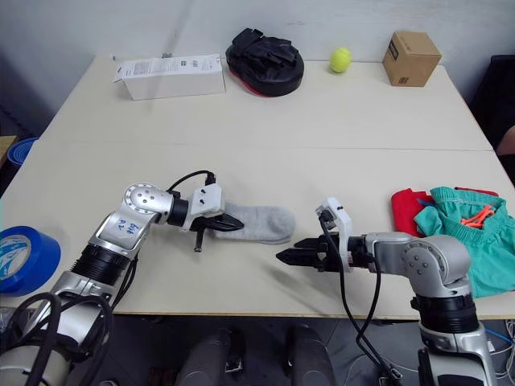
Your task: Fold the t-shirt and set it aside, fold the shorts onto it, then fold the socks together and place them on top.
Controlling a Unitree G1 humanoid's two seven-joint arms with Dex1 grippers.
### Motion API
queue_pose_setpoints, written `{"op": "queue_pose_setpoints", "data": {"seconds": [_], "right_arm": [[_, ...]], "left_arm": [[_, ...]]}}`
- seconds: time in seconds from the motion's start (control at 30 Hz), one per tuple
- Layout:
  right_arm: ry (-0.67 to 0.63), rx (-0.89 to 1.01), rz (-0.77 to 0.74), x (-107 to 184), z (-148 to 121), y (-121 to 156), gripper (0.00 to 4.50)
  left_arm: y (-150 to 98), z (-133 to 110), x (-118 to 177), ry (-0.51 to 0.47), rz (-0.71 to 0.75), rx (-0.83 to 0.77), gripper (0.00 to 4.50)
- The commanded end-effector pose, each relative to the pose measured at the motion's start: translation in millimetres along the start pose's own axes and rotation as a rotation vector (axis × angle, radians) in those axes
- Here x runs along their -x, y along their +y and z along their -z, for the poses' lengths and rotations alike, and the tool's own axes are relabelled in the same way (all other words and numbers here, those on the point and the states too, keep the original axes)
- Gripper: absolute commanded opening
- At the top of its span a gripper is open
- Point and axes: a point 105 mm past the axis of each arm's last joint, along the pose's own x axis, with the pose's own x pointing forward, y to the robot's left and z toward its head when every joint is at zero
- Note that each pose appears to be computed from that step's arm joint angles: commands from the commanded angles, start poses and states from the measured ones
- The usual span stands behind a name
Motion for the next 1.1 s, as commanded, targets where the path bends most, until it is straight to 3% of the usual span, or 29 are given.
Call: {"op": "queue_pose_setpoints", "data": {"seconds": [0.03, 0.33, 0.57, 0.93, 1.1], "right_arm": [[0.001, -0.093, 0.034, -4, 0, -9, 4.50], [-0.123, -0.295, 0.040, -20, -24, -19, 4.50], [-0.197, -0.382, 0.093, -16, -35, -33, 4.50], [-0.229, -0.369, 0.080, -9, -42, -32, 4.50], [-0.192, -0.344, 0.025, -24, -39, -19, 4.50]], "left_arm": [[-5, 1, -4, 0.003, 0.006, -0.005, 0.04], [-7, 6, 0, 0.021, 0.000, -0.012, 0.04], [-6, 8, 0, 0.026, -0.007, -0.014, 0.04], [-7, 7, 1, 0.030, -0.003, -0.022, 0.04], [-7, 8, 2, 0.036, -0.004, -0.024, 0.04]]}}
